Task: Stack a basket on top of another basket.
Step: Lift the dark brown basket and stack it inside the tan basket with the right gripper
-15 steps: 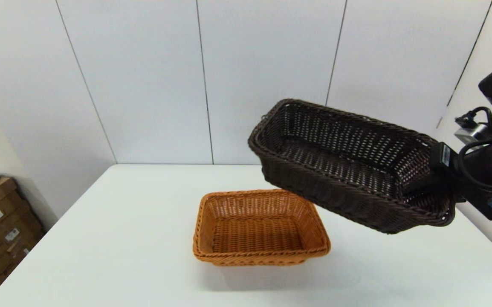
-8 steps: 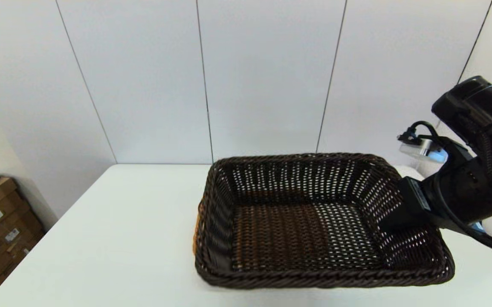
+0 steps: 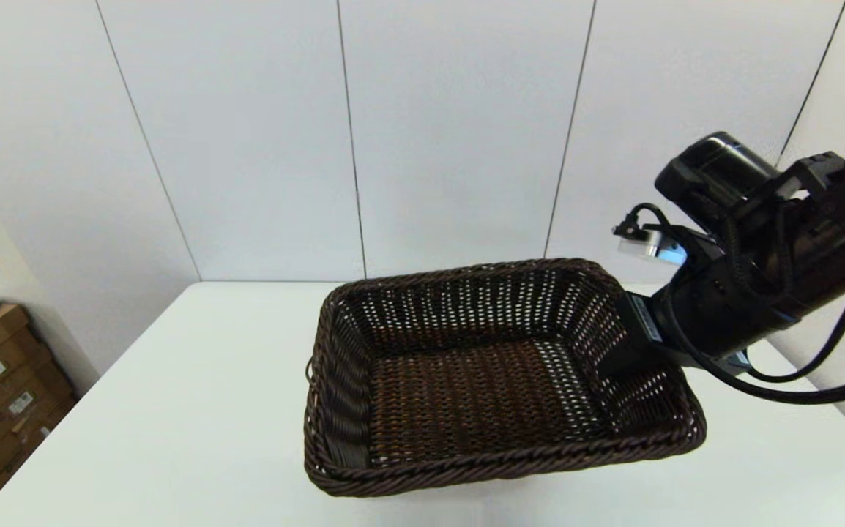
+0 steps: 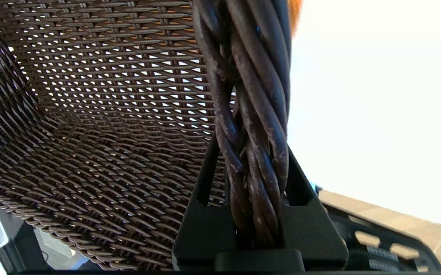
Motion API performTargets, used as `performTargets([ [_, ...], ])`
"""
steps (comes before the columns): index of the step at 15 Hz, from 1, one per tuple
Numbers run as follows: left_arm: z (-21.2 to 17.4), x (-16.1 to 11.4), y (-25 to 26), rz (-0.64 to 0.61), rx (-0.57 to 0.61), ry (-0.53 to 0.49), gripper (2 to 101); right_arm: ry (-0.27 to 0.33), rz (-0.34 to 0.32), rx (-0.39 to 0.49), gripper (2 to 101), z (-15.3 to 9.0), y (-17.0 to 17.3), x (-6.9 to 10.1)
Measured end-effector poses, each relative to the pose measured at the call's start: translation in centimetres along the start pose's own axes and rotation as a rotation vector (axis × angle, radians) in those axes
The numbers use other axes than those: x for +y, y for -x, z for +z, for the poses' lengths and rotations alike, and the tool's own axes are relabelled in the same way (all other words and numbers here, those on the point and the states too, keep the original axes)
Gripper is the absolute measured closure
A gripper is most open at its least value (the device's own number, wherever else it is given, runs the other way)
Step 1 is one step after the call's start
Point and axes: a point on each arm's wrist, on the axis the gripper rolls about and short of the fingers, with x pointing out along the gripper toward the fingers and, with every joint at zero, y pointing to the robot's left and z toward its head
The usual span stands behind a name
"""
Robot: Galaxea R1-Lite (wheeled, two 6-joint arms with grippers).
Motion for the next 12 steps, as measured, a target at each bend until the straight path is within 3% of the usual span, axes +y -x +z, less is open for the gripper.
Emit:
performTargets([
  [12,0.0,0.0,0.0,0.0,0.0,0.0,5.4,-0.014,-0.035,-0.019,87.3,5.5,-4.3,1.1],
])
